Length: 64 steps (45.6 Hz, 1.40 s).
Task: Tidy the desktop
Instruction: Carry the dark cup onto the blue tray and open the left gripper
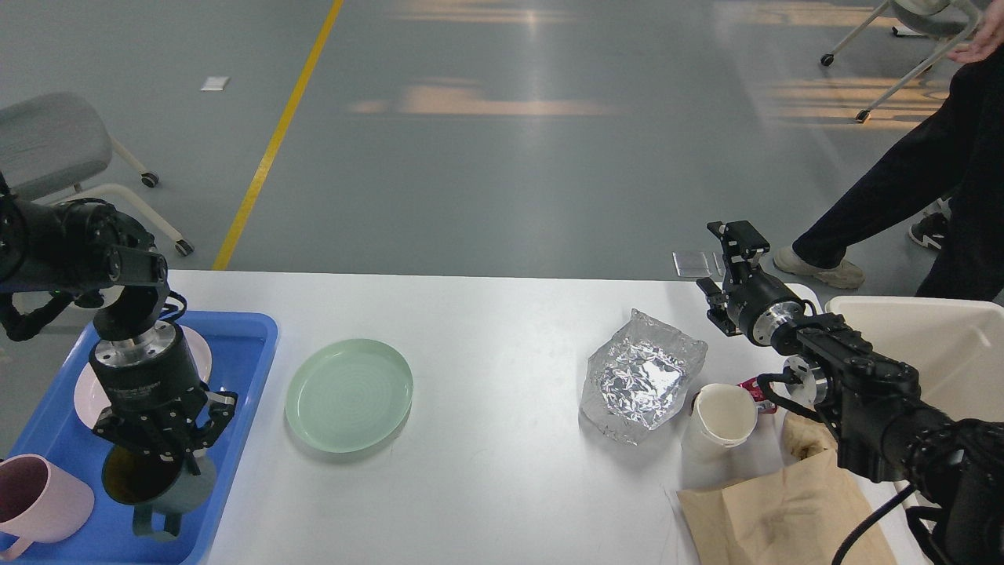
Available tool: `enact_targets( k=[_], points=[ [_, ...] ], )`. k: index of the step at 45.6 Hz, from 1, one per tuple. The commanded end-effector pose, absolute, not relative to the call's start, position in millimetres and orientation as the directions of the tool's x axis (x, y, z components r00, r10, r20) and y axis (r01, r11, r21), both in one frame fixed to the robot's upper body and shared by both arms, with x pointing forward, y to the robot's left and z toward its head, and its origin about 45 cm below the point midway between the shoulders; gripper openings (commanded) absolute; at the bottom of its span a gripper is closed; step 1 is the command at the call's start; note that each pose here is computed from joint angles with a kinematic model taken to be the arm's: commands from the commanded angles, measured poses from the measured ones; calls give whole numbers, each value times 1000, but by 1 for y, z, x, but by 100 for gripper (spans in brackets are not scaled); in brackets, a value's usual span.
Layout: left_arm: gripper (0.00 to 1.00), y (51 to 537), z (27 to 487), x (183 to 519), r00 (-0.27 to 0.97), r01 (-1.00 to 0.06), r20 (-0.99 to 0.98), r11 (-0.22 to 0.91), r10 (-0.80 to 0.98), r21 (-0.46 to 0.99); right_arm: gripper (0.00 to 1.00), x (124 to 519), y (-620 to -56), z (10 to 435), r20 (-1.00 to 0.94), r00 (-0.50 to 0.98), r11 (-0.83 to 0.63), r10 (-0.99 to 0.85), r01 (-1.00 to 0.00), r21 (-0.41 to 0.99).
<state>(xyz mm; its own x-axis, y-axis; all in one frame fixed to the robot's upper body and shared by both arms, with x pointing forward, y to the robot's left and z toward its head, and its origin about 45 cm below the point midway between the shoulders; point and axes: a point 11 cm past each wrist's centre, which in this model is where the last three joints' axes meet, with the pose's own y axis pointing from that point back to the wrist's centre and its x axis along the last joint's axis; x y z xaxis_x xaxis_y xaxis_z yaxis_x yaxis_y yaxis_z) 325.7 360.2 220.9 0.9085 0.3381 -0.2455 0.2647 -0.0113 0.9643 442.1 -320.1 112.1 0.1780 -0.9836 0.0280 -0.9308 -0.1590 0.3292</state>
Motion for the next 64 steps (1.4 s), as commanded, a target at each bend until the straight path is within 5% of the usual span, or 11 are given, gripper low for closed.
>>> enact_targets(
  k=[1, 31, 34, 40, 52, 64],
  points=[
    [0, 373, 212, 326, 903, 261, -237, -21, 358, 965, 100, 442, -320, 112, 28, 178, -159, -984, -931, 328],
    [4, 403, 152, 309, 885, 313, -266, -65, 382, 947, 100, 442, -320, 112, 28, 178, -159, -984, -931, 329],
    [13, 405, 153, 309, 884, 312, -264, -69, 385, 947, 100, 442, -320, 112, 28, 178, -159, -984, -931, 329],
    [50, 406, 154, 309, 885, 310, -260, -71, 387, 948, 100, 442, -320, 112, 28, 178, -159, -984, -931, 328],
    [84, 407, 164, 315, 889, 293, -243, -74, 388, 953, 100, 442, -320, 112, 28, 178, -159, -984, -931, 328],
    [93, 395, 238, 362, 931, 133, -88, -103, 355, 986, 100, 442, -320, 112, 28, 178, -159, -984, -931, 329]
  ],
)
